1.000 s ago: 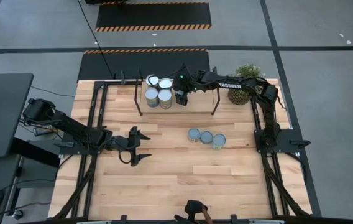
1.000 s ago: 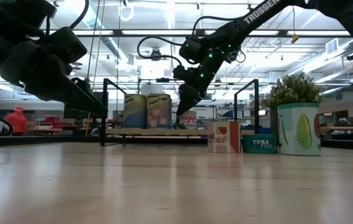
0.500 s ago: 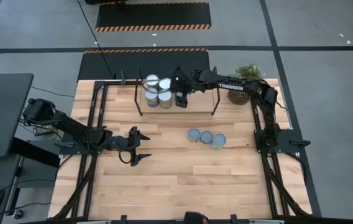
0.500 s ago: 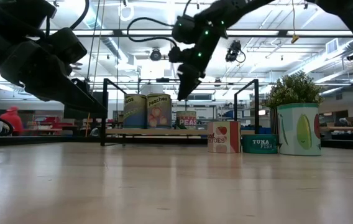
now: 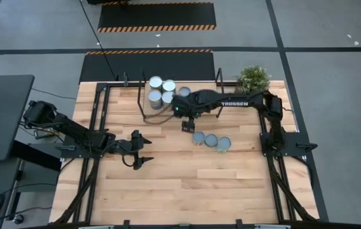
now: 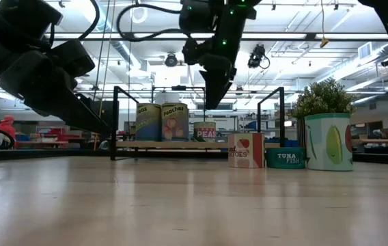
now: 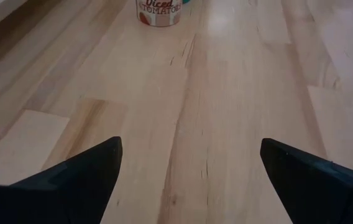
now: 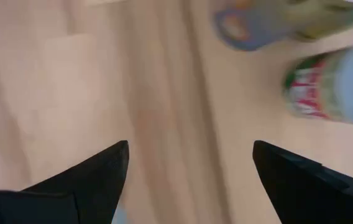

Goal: Pick and place cans onto a shelf
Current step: Put the canned diced tomatoes on the shelf

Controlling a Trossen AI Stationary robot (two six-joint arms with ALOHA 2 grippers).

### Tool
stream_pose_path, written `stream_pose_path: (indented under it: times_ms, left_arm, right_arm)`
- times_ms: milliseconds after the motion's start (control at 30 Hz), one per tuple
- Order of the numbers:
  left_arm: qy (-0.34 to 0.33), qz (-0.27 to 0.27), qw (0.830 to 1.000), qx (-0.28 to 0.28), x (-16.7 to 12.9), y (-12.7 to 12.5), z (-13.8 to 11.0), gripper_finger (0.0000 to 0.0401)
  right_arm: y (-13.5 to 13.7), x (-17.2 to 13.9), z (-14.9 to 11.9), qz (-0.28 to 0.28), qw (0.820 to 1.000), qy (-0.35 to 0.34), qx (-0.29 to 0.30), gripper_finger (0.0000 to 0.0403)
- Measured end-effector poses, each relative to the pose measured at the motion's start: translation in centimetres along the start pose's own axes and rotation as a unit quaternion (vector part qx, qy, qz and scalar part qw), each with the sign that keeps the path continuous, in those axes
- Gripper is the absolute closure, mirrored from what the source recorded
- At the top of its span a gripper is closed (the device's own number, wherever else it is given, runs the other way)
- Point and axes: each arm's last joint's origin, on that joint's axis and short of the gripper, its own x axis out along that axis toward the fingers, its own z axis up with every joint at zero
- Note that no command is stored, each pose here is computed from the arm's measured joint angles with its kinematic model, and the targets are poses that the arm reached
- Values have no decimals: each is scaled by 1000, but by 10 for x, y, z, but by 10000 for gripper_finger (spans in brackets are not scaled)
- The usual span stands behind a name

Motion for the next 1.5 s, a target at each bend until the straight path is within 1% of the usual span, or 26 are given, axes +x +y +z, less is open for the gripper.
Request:
stream_pose_path:
  times_ms: [100, 167, 233, 300, 367, 467, 567, 700, 800, 900, 1067, 1167, 1267, 1367, 1500]
  left_arm:
    - [2, 1, 1000, -8, 0, 0, 0, 12]
    - [4, 1, 1000, -11, 0, 0, -1, 12]
    - [6, 2, 1000, -10, 0, 0, -1, 12]
    - [6, 2, 1000, -10, 0, 0, -1, 12]
    - [6, 2, 1000, -10, 0, 0, -1, 12]
    - [6, 2, 1000, -10, 0, 0, -1, 12]
    - [6, 2, 1000, -11, 0, 0, -1, 12]
    - [6, 2, 1000, -10, 0, 0, -1, 12]
    - [8, 2, 1000, -11, 0, 0, -2, 12]
    - [10, 2, 1000, -17, 0, 0, -2, 12]
    - [7, 0, 1000, -19, 0, 0, -2, 12]
    - [4, -1, 1000, -20, 0, -1, -1, 12]
    - [3, -1, 1000, -20, 0, -1, -1, 12]
    - [4, -1, 1000, -20, 0, -1, -1, 12]
    - [4, -1, 1000, -20, 0, -1, -1, 12]
  right_arm:
    - [20, 7, -9, 10, 999, 22, -23, 52]
    - [32, 15, -16, 16, 999, 30, -21, 52]
    - [44, 25, -21, 19, 999, 28, -8, 52]
    - [51, 31, -28, 12, 999, 37, 9, 52]
    - [56, 34, -30, -1, 999, 30, 31, 52]
    - [61, 35, -32, -20, 998, 28, 55, 52]
    - [67, 32, -33, -19, 997, 25, 76, 52]
    - [77, 22, -36, -27, 996, 11, 81, 52]
    - [80, 15, -43, -31, 996, -10, 89, 52]
    - [79, 12, -58, -26, 993, -32, 108, 52]
    - [76, 11, -80, -2, 981, -88, 174, 53]
    - [73, 12, -91, 2, 971, -90, 221, 53]
    - [72, 13, -98, -7, 963, -89, 254, 53]
    - [73, 16, -103, -12, 961, -78, 265, 53]
    - [78, 17, -103, -9, 960, -79, 268, 53]
